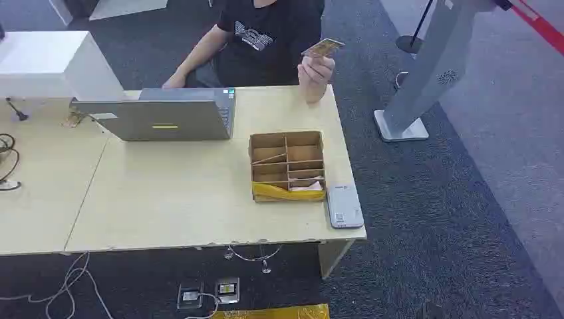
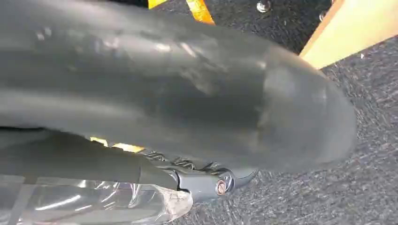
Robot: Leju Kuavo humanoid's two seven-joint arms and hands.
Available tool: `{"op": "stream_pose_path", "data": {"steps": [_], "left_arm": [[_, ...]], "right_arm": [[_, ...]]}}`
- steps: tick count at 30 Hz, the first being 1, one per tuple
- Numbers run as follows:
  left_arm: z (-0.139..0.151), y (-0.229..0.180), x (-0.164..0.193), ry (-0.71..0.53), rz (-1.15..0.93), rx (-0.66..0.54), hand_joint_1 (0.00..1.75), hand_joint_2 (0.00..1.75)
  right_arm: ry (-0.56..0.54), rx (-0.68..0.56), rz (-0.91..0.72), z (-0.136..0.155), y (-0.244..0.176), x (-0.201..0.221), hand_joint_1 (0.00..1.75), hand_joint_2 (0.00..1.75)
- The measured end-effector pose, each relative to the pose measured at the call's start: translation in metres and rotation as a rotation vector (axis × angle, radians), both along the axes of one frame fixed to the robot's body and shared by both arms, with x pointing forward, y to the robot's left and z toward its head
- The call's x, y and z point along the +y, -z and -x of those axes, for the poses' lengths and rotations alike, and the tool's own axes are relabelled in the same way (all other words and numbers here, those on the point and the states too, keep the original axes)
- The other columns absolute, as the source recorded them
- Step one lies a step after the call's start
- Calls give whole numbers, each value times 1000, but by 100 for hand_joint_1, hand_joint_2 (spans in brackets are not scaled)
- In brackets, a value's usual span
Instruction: Pass the card to the sensor for recognition and then transmit it.
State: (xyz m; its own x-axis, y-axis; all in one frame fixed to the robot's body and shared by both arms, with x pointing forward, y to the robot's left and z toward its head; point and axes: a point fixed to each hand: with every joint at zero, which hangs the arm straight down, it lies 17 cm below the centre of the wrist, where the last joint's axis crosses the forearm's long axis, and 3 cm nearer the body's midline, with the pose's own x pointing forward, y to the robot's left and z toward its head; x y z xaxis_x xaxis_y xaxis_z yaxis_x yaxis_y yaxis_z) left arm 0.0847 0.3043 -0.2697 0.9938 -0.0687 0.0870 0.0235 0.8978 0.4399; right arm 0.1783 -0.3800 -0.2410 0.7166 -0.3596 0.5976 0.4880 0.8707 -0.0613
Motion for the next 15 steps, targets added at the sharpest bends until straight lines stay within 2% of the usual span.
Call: {"op": "stream_pose_path", "data": {"steps": [9, 11, 15], "left_arm": [[-11, 2, 12, 84, 22, -38, 0, 0], [-12, 2, 16, 95, 24, -43, 0, 0], [-13, 3, 21, 113, 40, -46, 0, 0]], "right_arm": [[102, -119, 85, -14, -21, -53, 0, 0], [126, -169, 115, -25, -32, -73, 0, 0], [247, -344, 111, -68, -73, -131, 0, 0]]}}
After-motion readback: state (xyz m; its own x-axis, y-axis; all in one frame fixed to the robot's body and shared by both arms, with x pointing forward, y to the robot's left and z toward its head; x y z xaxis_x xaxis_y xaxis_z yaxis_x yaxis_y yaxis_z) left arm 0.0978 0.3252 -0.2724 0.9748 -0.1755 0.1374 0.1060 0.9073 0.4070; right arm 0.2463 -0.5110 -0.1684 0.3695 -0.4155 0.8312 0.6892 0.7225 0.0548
